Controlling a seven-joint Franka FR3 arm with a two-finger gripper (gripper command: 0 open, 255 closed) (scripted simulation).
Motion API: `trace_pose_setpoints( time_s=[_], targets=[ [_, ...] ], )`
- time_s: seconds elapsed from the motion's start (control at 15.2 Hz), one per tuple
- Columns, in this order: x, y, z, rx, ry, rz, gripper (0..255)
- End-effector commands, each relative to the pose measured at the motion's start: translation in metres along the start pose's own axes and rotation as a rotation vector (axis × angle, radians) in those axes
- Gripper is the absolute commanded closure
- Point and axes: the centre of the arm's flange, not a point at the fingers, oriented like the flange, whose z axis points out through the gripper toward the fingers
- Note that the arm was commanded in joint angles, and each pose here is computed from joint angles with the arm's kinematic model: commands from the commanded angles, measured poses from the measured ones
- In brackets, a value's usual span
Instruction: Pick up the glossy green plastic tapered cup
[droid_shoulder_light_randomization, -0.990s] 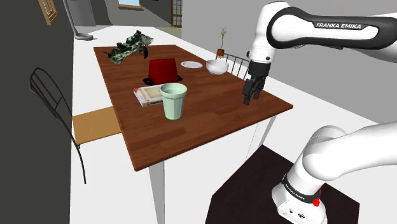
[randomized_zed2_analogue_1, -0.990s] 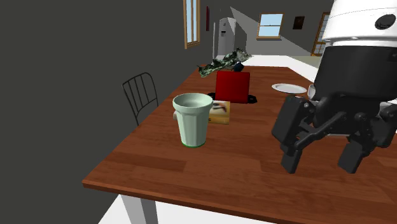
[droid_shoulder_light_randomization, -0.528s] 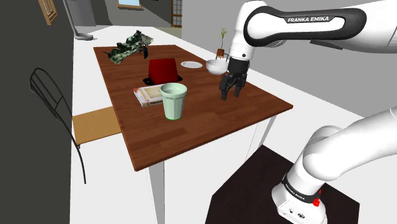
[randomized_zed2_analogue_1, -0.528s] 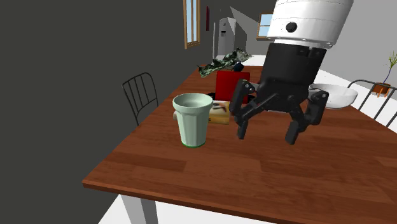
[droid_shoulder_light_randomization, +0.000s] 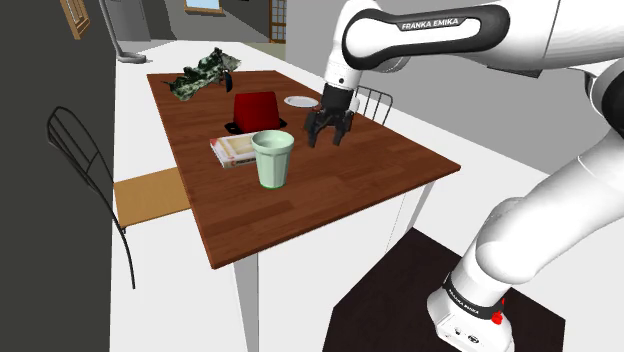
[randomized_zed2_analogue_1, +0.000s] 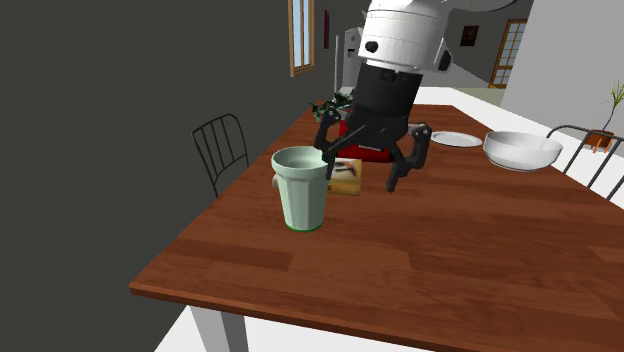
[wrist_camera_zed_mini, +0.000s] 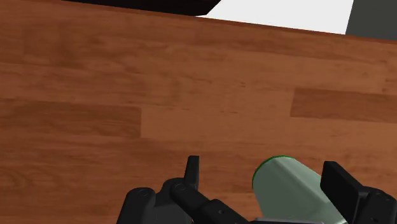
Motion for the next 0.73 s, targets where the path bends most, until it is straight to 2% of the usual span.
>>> trace_pose_setpoints(
  time_s=[0.0, 0.4, 0.66],
  targets=[
    [0.022, -0.010, 0.003, 0.012, 0.017, 0.028, 0],
    [0.084, -0.042, 0.004, 0.044, 0.067, 0.108, 0],
    [0.089, -0.041, 0.019, 0.047, 0.071, 0.114, 0]
  ],
)
